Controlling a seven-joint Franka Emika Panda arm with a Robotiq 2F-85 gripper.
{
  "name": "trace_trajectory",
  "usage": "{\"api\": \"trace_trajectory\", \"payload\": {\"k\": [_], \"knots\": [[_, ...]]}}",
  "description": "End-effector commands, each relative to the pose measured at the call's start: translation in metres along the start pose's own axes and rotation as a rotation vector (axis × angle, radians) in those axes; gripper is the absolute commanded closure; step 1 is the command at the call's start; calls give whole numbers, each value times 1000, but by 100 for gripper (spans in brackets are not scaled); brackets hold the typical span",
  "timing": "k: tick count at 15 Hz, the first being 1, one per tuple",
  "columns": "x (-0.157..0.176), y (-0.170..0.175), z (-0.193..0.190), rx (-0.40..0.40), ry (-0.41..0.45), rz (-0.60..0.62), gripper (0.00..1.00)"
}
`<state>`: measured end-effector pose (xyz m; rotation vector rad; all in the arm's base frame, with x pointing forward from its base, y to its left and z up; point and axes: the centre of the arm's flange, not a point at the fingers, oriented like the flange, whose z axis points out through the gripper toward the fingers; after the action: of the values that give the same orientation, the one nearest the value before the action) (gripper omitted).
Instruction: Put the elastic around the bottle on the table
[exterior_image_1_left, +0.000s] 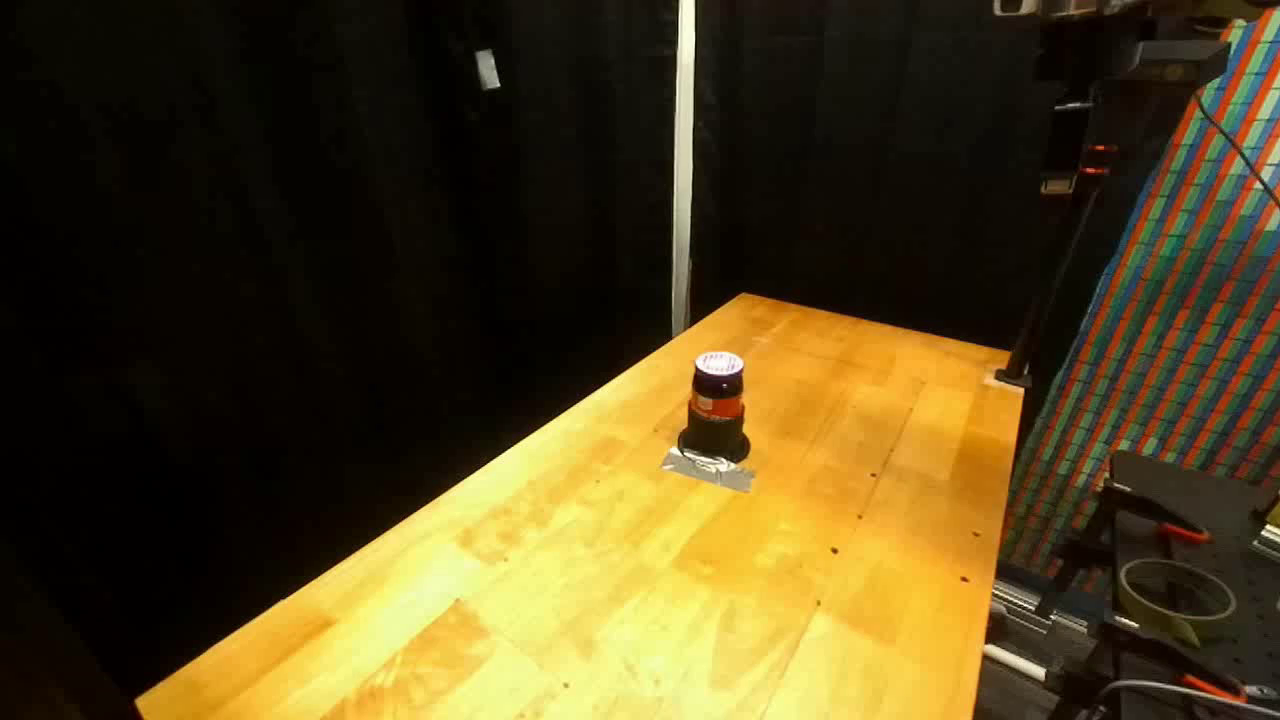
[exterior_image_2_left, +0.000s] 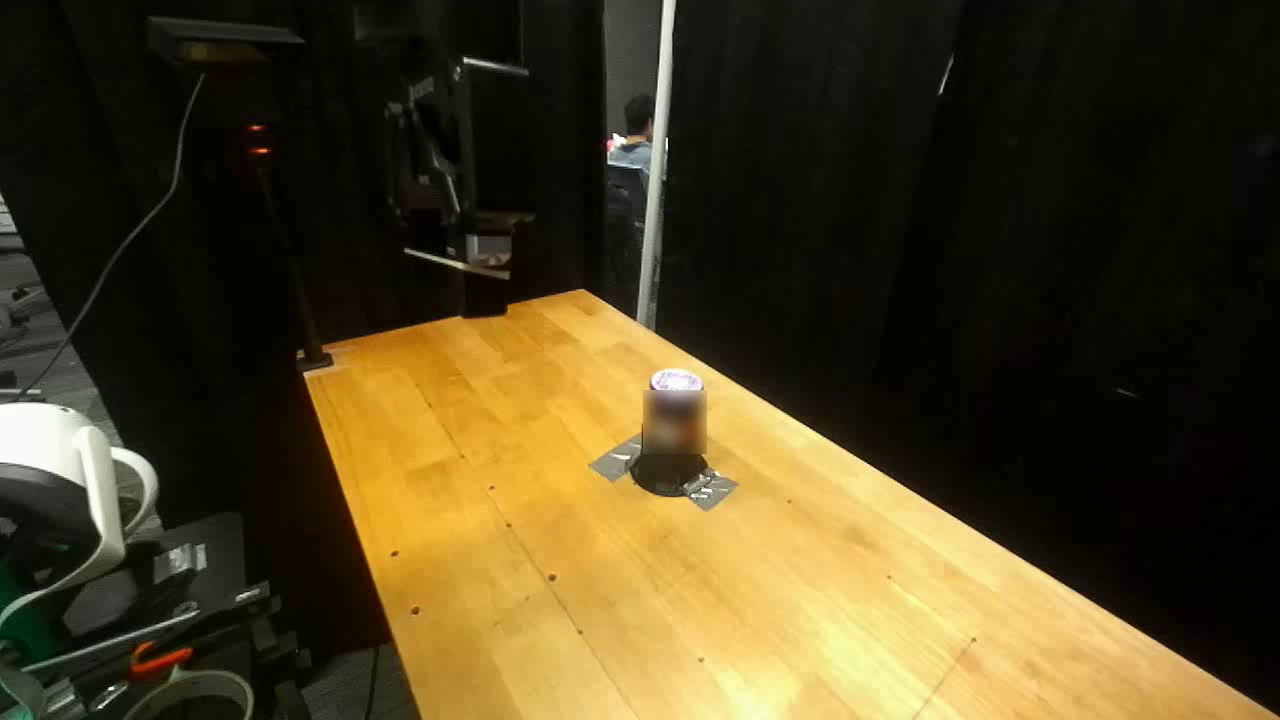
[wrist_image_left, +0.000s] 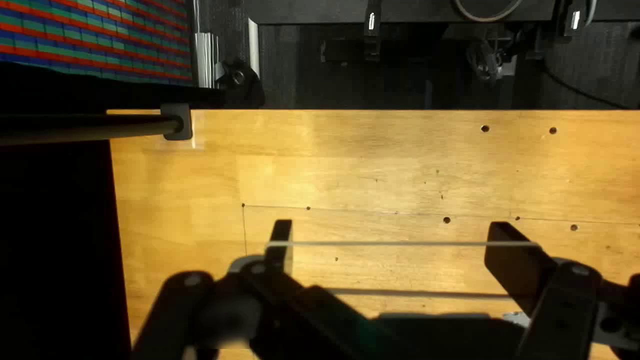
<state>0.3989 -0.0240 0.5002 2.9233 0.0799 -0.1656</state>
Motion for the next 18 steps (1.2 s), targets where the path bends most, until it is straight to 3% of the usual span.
{"api": "trace_trajectory", "payload": {"k": [1,7,13,18], "knots": [[0,0,-1,0,3,1,0],[8,-1,-7,20,38,7,0],[104,-26,-2,109,190,-70,0],[206,-63,14,231,210,-145,0]]}}
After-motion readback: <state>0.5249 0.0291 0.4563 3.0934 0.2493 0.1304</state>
